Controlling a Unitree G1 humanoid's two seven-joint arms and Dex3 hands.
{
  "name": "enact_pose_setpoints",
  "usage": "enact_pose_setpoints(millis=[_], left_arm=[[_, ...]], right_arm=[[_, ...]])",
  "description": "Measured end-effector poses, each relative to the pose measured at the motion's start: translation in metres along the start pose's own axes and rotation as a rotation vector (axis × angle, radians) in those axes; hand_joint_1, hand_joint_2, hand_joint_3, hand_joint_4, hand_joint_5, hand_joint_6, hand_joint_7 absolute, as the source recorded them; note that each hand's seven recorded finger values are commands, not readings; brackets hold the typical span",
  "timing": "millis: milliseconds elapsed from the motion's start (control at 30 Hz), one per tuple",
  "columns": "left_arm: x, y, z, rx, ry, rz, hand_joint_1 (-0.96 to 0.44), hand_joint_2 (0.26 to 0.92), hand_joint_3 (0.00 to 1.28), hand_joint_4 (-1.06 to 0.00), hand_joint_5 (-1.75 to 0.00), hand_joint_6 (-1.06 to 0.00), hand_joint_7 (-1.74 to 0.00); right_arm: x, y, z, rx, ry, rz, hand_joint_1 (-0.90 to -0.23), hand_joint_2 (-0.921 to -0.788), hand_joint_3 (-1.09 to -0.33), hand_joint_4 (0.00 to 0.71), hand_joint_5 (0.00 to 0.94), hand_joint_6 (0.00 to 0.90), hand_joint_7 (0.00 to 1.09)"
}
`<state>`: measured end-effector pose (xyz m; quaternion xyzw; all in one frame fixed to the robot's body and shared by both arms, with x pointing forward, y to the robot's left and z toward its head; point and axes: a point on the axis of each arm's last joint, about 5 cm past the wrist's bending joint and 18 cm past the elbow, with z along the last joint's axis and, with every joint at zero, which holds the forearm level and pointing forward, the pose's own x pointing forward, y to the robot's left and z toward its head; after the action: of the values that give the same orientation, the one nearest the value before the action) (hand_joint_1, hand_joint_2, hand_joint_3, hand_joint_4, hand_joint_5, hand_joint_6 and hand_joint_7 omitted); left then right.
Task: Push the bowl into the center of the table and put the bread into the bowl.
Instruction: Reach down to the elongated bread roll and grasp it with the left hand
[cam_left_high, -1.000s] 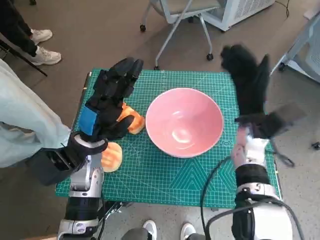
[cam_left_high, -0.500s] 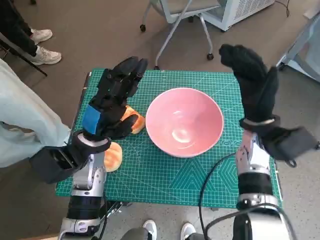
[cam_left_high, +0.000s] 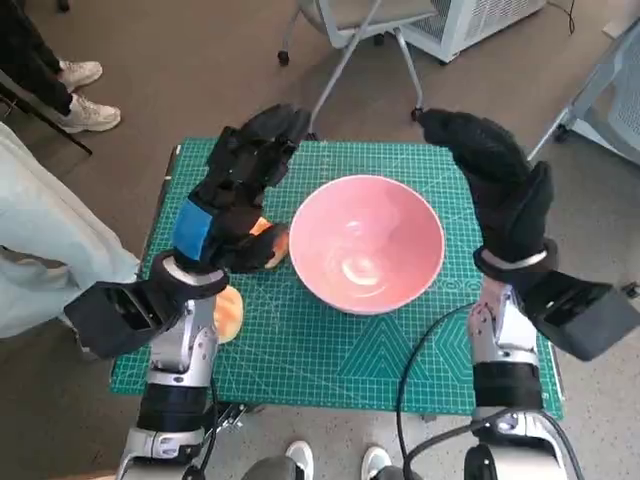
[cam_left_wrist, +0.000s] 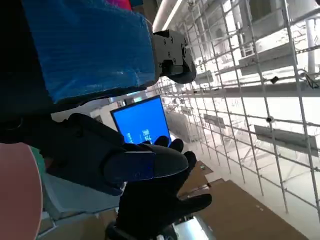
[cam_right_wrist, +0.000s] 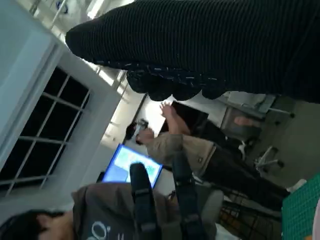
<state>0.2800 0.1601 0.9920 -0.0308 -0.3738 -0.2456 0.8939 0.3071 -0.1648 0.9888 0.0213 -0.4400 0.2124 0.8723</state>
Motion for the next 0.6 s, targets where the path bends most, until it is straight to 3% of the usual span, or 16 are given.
enact_pose_setpoints(millis=[467,533,600], left_arm=[[0.008,0.014,0.011,0.104,-0.010,-0.045,-0.62,0.921,0.43,-0.19,-0.02,0.00,-0.60],[0.009,0.021,0.016,0.174,0.005,-0.060,-0.60,0.921,0.40,-0.19,-0.02,0.00,-0.60],[0.010,0.030,0.024,0.290,0.033,-0.082,-0.55,0.918,0.27,-0.21,-0.02,0.00,-0.60]], right_arm=[[-0.0020,0.003,0.000,0.007,0.021,0.008,-0.724,-0.921,-0.733,0.188,0.000,0.004,0.59],[-0.0017,0.003,0.000,0.006,0.020,0.005,-0.724,-0.921,-0.733,0.188,0.000,0.003,0.59],[-0.0015,0.003,0.000,0.006,0.020,0.003,-0.724,-0.921,-0.734,0.188,0.000,0.002,0.60]])
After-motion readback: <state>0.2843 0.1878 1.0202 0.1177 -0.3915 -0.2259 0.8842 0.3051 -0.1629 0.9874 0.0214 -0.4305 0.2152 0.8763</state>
